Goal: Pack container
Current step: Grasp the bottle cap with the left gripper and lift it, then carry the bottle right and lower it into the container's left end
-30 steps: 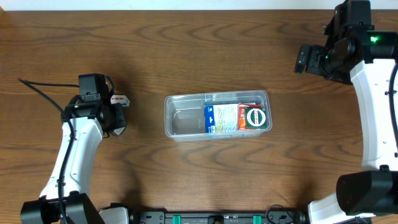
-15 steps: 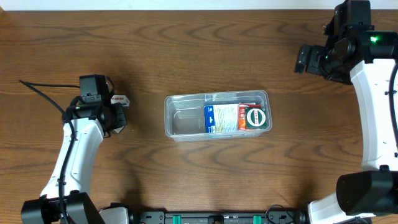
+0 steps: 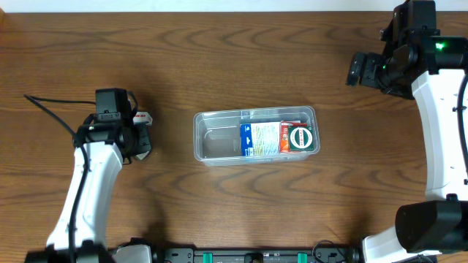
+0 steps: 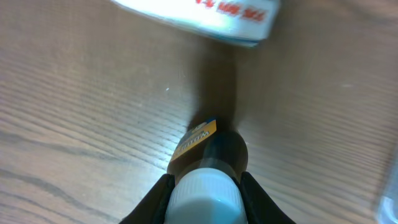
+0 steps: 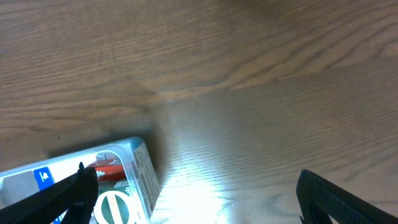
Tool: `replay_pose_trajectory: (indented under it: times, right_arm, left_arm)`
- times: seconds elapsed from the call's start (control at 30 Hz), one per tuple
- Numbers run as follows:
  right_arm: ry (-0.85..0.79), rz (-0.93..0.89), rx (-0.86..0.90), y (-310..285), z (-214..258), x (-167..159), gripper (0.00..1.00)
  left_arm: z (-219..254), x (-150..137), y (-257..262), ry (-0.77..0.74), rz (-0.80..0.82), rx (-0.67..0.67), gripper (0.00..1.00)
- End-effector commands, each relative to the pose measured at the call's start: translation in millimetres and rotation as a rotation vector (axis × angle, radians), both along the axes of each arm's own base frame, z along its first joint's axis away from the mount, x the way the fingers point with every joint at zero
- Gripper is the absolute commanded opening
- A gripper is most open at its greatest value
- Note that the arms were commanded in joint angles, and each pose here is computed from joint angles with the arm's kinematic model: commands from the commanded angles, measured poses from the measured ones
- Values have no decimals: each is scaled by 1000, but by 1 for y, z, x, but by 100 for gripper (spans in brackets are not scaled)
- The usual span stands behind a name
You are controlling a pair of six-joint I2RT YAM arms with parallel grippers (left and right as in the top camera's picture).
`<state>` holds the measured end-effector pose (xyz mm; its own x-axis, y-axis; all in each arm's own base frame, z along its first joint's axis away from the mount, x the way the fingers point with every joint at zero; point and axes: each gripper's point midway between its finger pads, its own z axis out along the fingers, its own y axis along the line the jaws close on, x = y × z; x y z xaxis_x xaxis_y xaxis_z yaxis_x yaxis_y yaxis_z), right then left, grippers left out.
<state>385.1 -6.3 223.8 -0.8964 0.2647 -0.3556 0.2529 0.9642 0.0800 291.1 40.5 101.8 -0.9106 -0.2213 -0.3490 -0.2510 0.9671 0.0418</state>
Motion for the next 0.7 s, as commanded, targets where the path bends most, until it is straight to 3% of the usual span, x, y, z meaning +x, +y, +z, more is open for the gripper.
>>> replay_pose_trajectory:
  times: [0.0, 0.27, 0.67]
  right_arm:
    - [-4, 3, 1, -1, 1, 1, 99]
    - [-4, 3, 1, -1, 1, 1, 99]
    - [-4, 3, 1, -1, 1, 1, 99]
  left_arm:
    - [54, 16, -14, -156, -22, -13, 19]
    - [109, 14, -47, -307, 46, -115, 19]
    - [119, 15, -107, -351, 16, -244, 19]
